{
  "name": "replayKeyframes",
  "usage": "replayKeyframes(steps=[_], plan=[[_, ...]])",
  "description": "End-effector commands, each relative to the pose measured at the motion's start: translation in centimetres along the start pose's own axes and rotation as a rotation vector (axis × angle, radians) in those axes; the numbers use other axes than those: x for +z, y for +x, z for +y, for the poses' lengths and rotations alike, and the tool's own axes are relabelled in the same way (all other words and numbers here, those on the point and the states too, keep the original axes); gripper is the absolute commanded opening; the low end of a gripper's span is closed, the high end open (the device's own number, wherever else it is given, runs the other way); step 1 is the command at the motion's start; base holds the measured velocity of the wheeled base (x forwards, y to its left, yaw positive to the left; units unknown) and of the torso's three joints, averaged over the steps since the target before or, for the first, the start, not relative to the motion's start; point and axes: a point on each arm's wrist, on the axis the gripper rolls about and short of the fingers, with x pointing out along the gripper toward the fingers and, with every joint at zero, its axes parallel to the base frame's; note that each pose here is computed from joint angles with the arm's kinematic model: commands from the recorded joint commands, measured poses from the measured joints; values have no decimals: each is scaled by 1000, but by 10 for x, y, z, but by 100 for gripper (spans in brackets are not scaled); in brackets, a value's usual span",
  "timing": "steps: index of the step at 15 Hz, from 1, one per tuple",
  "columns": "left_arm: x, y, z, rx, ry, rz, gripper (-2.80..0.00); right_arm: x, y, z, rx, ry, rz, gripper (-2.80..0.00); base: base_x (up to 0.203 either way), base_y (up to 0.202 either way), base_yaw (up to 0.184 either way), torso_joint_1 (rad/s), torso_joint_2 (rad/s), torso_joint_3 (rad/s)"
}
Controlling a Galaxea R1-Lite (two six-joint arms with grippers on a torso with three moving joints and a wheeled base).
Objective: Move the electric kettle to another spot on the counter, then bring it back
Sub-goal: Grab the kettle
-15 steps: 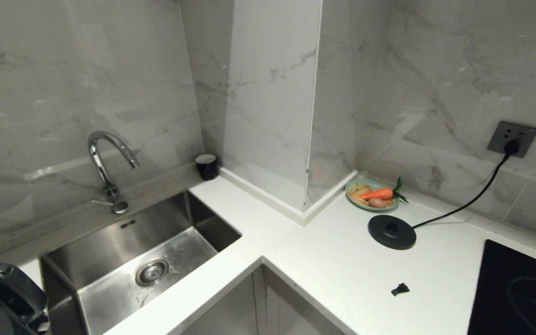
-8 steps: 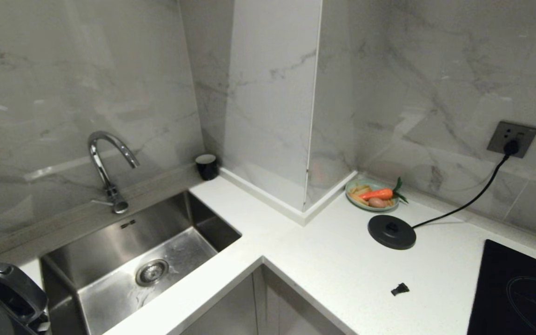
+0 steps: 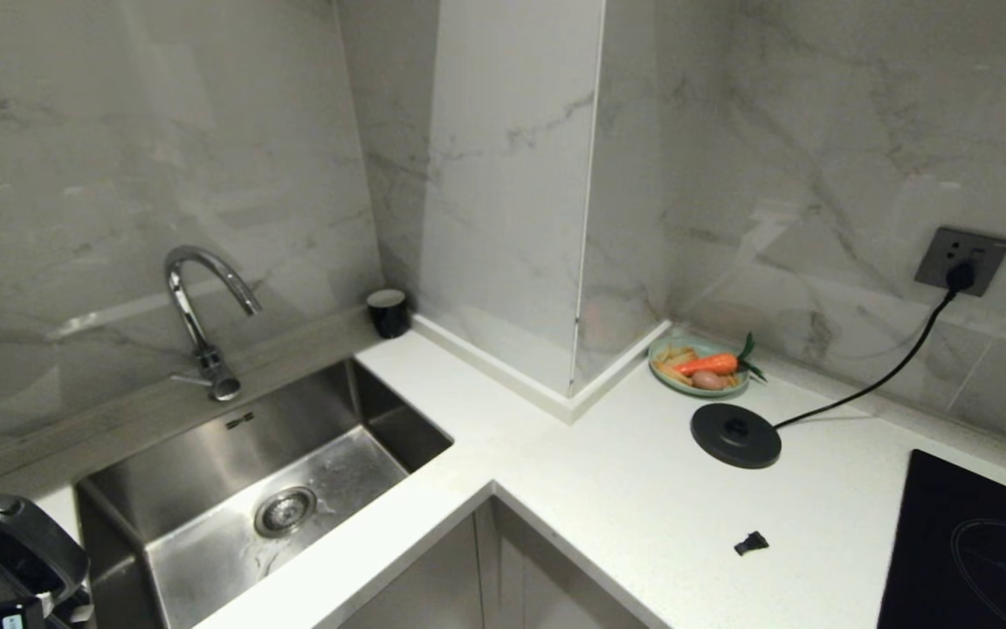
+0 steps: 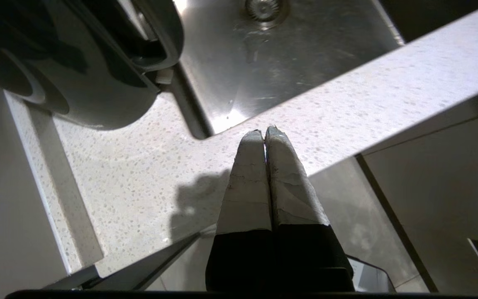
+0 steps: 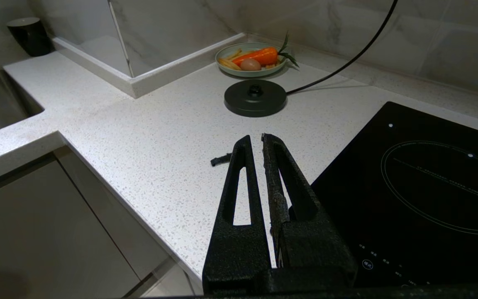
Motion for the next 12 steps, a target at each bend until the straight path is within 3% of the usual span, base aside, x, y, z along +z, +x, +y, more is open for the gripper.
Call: replayKeyframes(steps=[1,5,8,9,12], plan=[[3,43,4,81,-37,99,-280,0,0,0,0,-1,0,-280,0,0,0,0,0,0],[-5,62,7,54,-28,110,-280,0,0,0,0,-1,1,-280,0,0,0,0,0,0],[-1,83,24,125,-36,86,-280,0,0,0,0,-1,0,-280,0,0,0,0,0,0],[0,85,31,150,-20,70,0,0,0,0,0,-1,2,-280,0,0,0,0,0,0],[-2,92,38,128,-22,85,0,0,0,0,0,-1,0,-280,0,0,0,0,0,0]])
